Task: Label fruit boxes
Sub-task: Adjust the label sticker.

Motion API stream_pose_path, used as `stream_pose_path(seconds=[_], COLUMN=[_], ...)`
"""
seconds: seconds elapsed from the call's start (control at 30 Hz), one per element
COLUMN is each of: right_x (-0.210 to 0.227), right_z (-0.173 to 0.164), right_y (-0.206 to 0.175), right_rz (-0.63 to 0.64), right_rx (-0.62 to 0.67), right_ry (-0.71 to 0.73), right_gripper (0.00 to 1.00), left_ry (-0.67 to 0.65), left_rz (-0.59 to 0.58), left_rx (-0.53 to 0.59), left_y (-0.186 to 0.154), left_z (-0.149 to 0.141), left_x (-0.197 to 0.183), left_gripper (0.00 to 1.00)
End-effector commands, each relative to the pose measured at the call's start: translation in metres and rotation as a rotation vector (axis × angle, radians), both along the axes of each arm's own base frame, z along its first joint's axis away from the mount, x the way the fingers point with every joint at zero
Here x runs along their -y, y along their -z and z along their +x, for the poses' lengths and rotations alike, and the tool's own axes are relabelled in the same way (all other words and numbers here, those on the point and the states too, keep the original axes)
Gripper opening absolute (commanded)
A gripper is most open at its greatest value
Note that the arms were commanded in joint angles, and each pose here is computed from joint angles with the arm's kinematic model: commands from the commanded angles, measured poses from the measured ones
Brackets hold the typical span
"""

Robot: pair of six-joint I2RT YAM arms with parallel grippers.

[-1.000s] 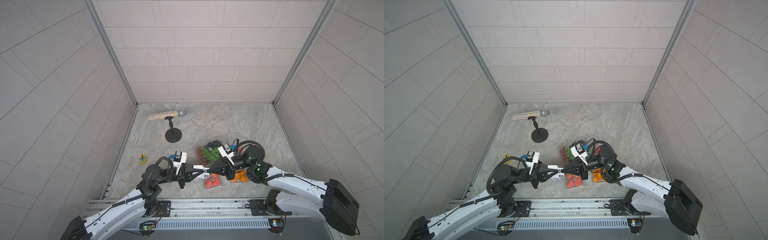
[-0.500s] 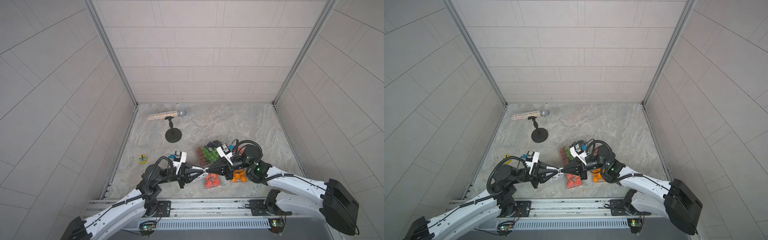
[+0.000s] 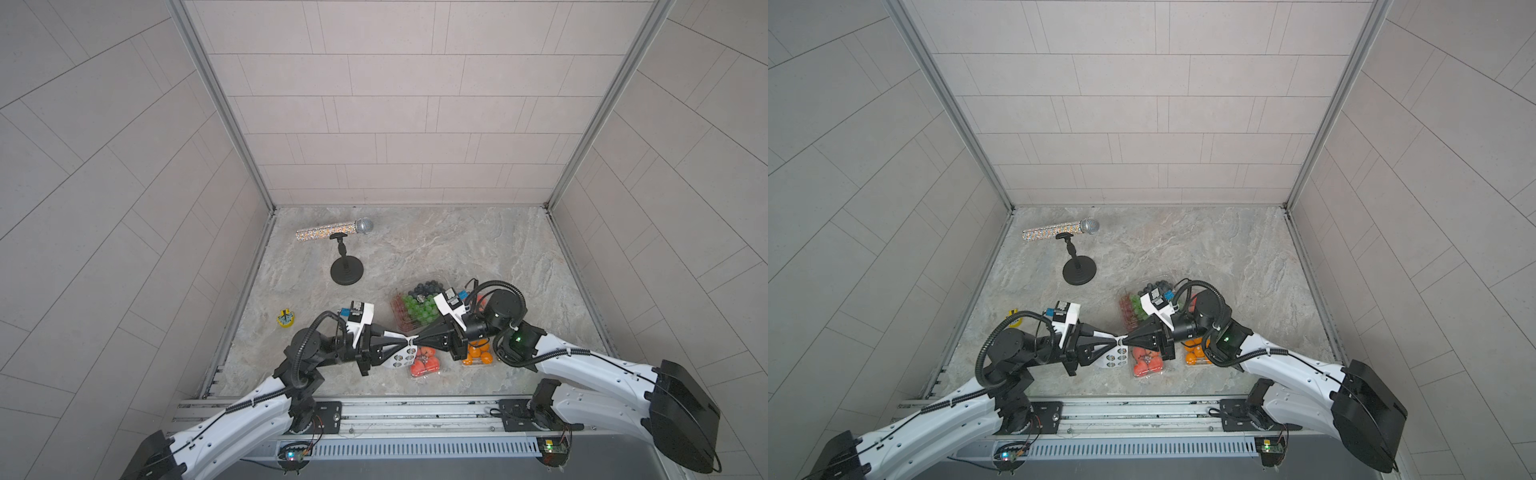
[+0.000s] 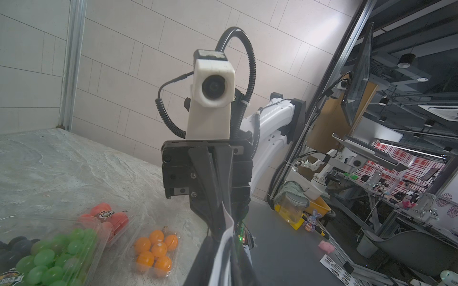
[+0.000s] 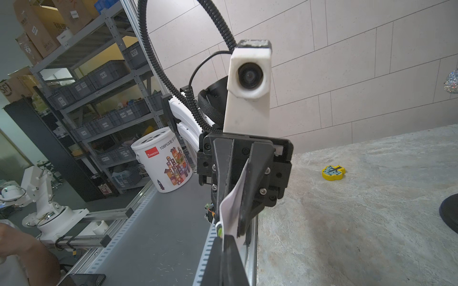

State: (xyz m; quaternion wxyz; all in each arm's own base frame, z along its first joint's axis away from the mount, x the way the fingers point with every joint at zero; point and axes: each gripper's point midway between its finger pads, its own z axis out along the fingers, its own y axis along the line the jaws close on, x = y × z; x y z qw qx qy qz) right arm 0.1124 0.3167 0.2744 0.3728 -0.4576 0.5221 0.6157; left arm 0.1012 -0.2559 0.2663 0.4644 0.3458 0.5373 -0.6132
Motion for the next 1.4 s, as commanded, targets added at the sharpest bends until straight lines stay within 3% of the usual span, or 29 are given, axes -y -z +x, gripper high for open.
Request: stream_pose_path(seconds=[0.0,0.73,0.8,0.97,1.1,1.17,1.37], right_x=[0.000,0.001,0.001,0.004,0.006,0.006,0.004], right_z=[-0.004,-0.004,-0.004,-0.005,-0.007,-0.007,-0.008], right_y=[-0.010,-0.007,-0.007,-0.010,-0.012,-0.012,-0.016], right_rz=[0.034,0.027,0.026,0.035,0.041,0.041,0.059], right_rx=[0.034,0.036,0.036,0.046,0.051,0.051,0.037], right_ry=[-0.017,-0.011,-0.010,-0.006,-0.008,-0.008,-0.028], right_gripper=[0.00,0.00,0.00,0.00,0.00,0.00,0.00], left_ry=[0.008,0.031,0.032,0.004,-0.039,-0.059,-0.054], left_rz=[-0.052,-0.058,-0.063,-0.060,-0.048,-0.038,-0.015], left_rx=[0.048,0.036,0.042,0.059,0.066,0.066,0.063], left_y=[-0.021,-0.019,-0.019,-0.018,-0.014,-0.011,-0.005], left_z=[-0.003,0.002,0.000,-0.001,0.001,0.002,0.003], left_x=[-0.001,0.007,0.006,0.000,-0.005,-0.007,-0.004], left_gripper=[0.19,0.24,0.29,0.55,0.64,0.62,0.41])
